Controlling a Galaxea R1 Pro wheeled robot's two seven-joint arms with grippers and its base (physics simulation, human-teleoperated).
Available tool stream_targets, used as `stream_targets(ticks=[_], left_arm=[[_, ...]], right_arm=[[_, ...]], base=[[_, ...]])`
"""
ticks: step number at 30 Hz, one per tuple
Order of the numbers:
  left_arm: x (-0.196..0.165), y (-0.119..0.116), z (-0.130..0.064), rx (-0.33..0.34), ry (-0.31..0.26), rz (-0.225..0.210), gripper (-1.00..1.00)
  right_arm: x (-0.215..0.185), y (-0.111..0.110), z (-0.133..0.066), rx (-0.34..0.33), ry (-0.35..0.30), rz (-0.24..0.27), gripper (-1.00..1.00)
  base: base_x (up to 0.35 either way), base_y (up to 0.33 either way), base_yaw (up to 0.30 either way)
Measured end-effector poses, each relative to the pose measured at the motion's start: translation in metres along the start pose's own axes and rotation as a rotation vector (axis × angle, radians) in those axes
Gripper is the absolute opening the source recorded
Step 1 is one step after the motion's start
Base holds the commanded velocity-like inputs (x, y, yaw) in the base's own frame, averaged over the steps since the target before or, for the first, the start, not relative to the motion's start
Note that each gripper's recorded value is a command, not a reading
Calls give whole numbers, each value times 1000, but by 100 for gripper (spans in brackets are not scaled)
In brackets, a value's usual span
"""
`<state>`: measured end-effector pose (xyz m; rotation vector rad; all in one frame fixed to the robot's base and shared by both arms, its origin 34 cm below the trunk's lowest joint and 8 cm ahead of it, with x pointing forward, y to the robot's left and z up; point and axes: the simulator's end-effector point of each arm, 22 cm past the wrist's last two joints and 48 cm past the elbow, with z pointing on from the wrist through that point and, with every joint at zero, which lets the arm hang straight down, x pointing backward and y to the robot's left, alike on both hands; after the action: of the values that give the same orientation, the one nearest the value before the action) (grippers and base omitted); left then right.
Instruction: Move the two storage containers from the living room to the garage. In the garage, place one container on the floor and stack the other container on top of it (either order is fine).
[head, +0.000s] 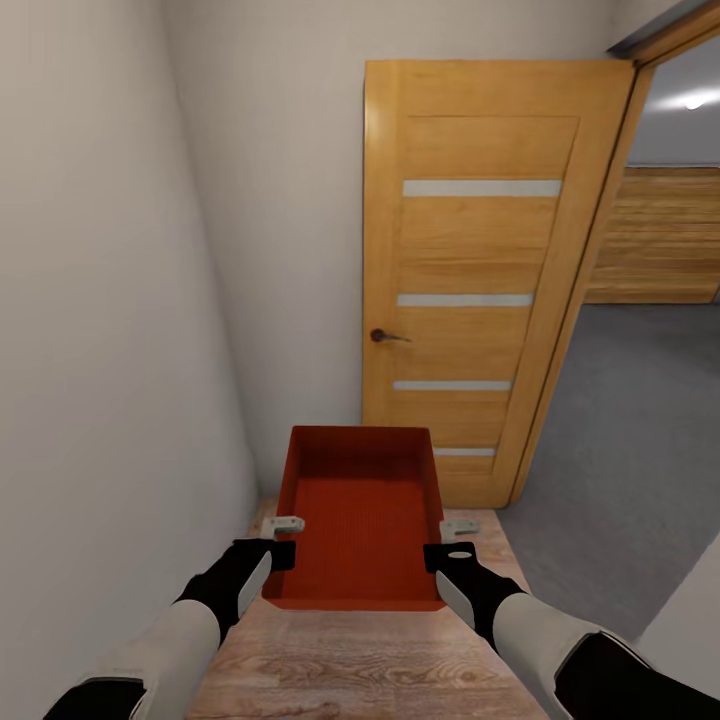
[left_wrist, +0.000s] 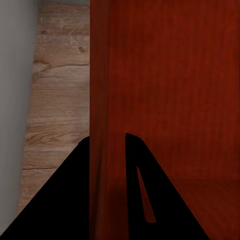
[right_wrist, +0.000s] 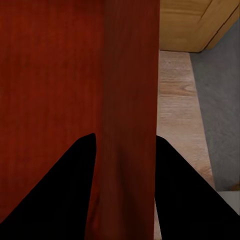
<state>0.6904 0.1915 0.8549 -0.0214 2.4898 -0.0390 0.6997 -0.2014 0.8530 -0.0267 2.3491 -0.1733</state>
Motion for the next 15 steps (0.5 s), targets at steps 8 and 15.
stream_targets(ticks=[8, 15], left_arm=[[-1, 1, 0, 0, -2, -1, -100], [-1, 1, 0, -1, -3, -2, -100]], right_arm=[[-1, 1, 0, -1, -2, -1, -100], [-1, 1, 0, -1, -3, -2, -100]], base=[[23, 0, 0], [0, 0, 0]])
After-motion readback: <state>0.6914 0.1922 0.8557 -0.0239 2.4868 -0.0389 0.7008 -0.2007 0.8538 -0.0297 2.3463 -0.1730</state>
